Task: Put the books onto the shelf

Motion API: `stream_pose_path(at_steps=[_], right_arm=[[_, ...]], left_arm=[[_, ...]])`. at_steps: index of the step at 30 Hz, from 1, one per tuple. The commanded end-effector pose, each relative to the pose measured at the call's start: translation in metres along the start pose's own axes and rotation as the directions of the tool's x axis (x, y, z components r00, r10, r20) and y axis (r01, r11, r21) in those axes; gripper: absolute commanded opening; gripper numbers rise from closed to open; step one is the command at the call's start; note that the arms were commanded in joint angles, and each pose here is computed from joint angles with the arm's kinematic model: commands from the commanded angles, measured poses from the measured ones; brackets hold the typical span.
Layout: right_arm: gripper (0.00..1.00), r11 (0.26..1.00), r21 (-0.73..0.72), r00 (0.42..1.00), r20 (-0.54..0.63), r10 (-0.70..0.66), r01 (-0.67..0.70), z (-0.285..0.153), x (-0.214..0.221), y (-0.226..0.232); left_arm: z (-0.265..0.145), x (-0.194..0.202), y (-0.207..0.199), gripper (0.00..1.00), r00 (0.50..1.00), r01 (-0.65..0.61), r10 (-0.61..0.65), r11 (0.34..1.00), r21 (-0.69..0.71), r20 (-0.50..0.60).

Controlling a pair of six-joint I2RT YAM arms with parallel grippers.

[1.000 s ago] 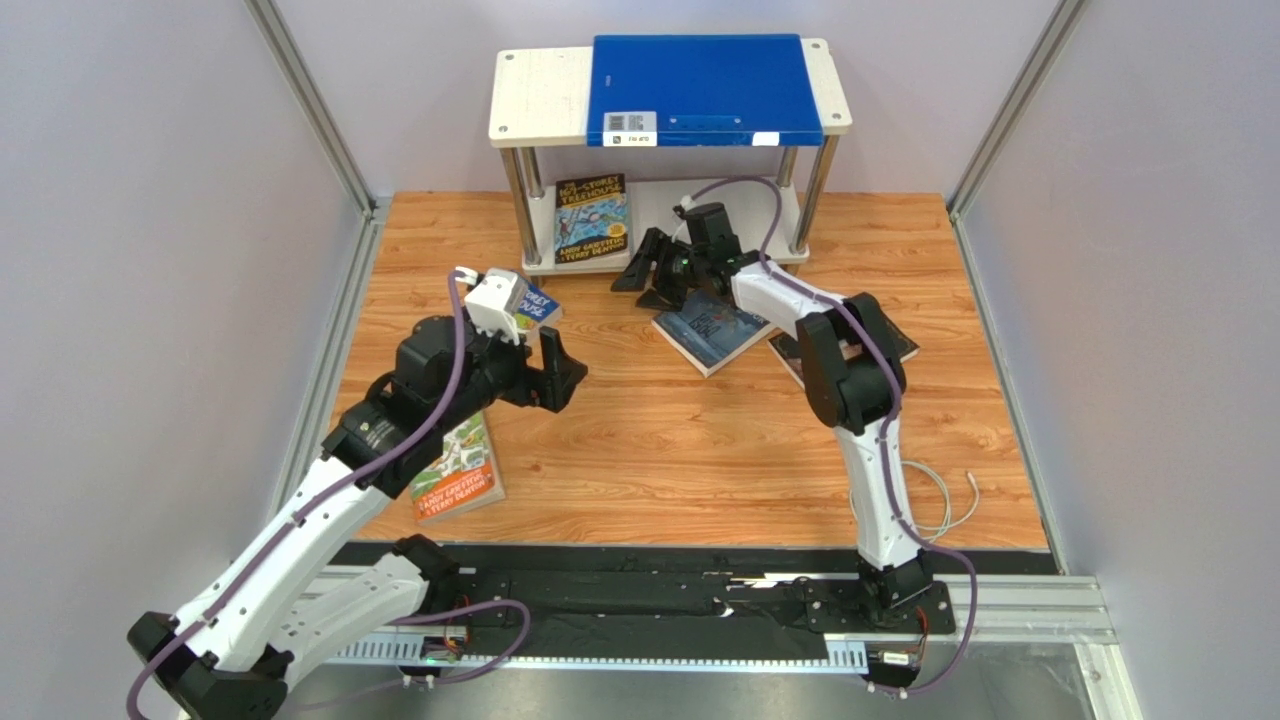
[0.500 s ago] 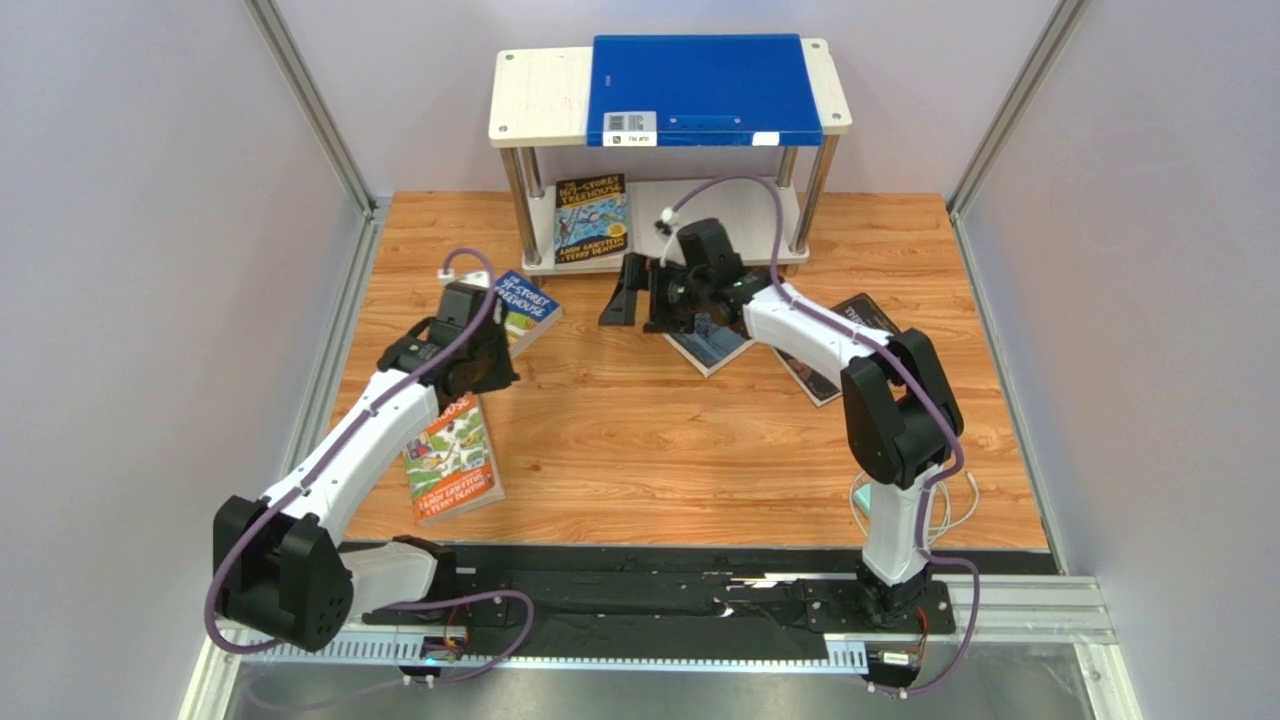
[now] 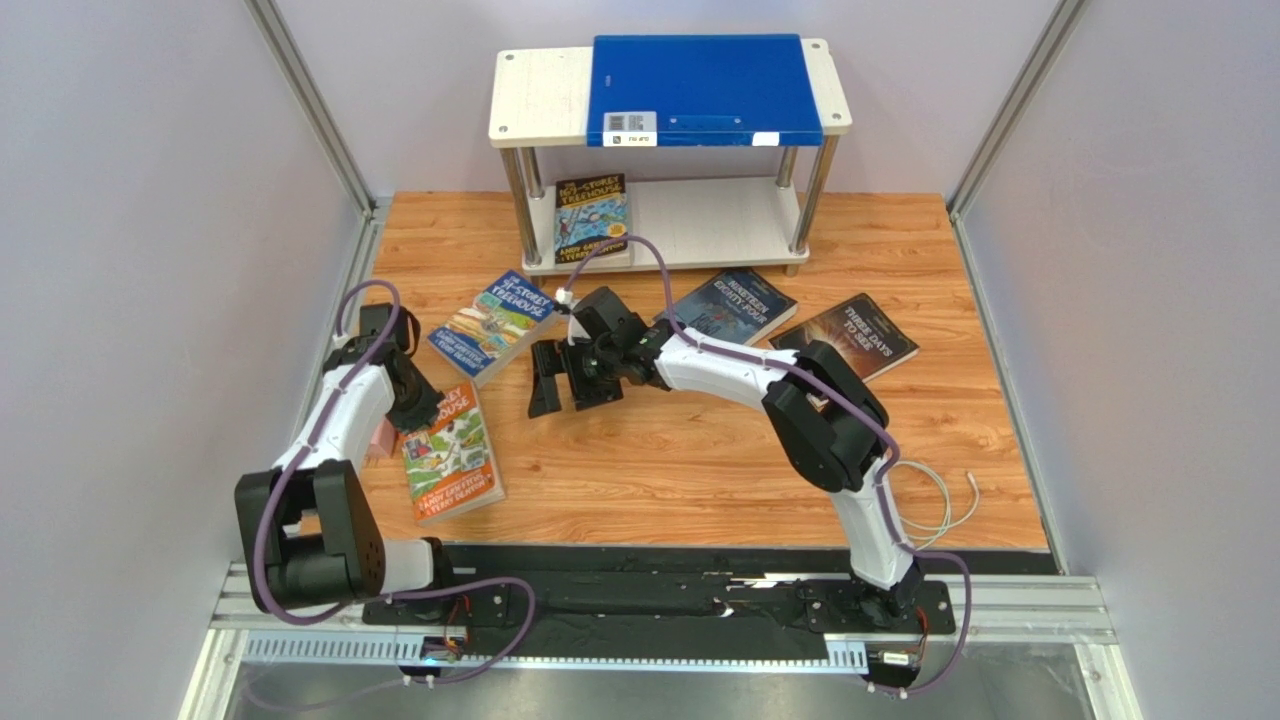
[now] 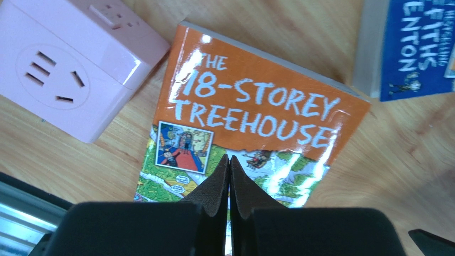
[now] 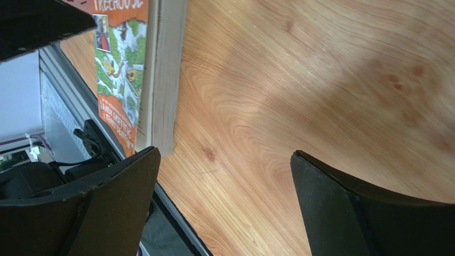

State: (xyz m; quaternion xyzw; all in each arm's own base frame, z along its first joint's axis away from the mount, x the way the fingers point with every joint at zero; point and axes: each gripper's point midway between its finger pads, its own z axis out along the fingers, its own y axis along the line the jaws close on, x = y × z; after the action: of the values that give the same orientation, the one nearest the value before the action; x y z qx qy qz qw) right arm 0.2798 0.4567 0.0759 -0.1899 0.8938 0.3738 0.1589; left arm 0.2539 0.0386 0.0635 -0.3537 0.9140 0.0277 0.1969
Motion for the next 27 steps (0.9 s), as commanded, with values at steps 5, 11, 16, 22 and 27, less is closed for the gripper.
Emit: stream_pose_path(at_steps=[5,11,16,22,27], right_arm=[[1.00,0.996,-0.094,0.999,0.035,-0.004,0.007,0.015,-0.020,0.040],[1.00,0.992,-0.125,1.000,0.018,-0.008,0.011,0.025,-0.016,0.053],[0.98,0.989,-0.145,1.000,-0.007,-0.012,0.011,0.035,-0.010,0.060],[0.98,0.985,-0.174,1.000,-0.029,-0.008,0.003,0.044,-0.002,0.072],[0.98,0.982,-0.191,0.999,-0.039,-0.012,0.005,0.048,0.002,0.080]], left_arm=[[0.011,0.011,0.044,0.00,0.995,0.076,-0.089,0.978,-0.195,-0.055],[0.016,0.016,0.058,0.00,0.985,0.139,-0.158,0.961,-0.238,-0.064],[0.023,0.018,0.053,0.00,0.984,0.119,-0.145,0.968,-0.223,-0.102],[0.036,0.032,0.056,0.00,0.980,0.102,-0.137,0.967,-0.232,-0.141],[0.028,0.029,0.065,0.00,0.978,0.134,-0.173,0.948,-0.288,-0.113]])
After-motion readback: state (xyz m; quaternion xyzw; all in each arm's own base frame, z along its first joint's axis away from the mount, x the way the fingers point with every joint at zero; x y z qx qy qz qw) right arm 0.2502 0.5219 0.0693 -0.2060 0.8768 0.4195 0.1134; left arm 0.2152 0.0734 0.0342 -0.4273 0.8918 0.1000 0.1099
